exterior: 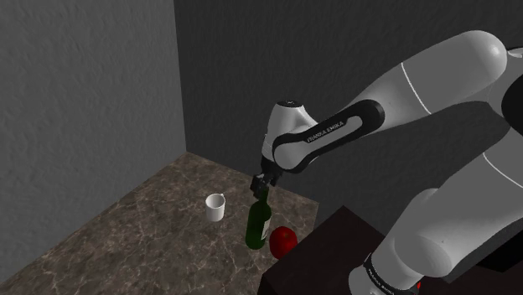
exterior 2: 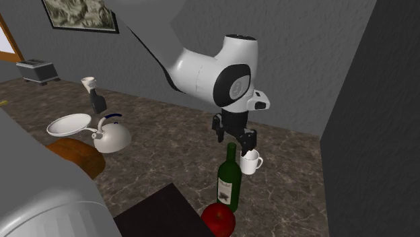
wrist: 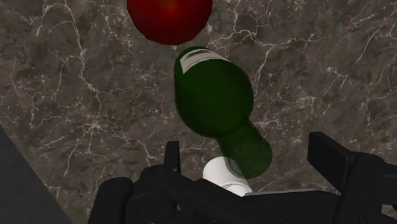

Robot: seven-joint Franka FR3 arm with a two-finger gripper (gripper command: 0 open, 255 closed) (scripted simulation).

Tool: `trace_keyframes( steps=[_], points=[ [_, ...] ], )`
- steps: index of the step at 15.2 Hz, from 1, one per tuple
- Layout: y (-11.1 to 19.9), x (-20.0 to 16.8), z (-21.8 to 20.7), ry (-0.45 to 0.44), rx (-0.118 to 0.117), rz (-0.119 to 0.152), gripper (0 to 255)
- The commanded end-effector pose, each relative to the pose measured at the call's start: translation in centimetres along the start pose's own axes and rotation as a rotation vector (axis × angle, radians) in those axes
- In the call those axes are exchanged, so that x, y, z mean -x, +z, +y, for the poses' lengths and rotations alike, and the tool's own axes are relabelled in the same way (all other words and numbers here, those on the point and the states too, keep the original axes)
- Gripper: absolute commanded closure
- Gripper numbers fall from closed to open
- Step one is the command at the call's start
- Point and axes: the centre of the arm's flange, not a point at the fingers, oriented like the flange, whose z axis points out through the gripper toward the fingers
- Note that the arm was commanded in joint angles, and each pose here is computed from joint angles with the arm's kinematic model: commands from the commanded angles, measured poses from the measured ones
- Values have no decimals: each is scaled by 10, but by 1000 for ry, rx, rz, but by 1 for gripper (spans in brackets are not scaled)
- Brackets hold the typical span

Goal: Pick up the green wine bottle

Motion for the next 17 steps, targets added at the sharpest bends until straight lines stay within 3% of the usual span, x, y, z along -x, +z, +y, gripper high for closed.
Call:
trace_keyframes(
  steps=[1,4,5,14,17],
  points=[
    [10,1,1,0,0,1,0],
    [19,2,2,0,0,1,0],
    [19,2,2,0,0,1,255],
    [19,2,2,0,0,1,255],
    [3,1,1,0,0,1,255]
  ],
)
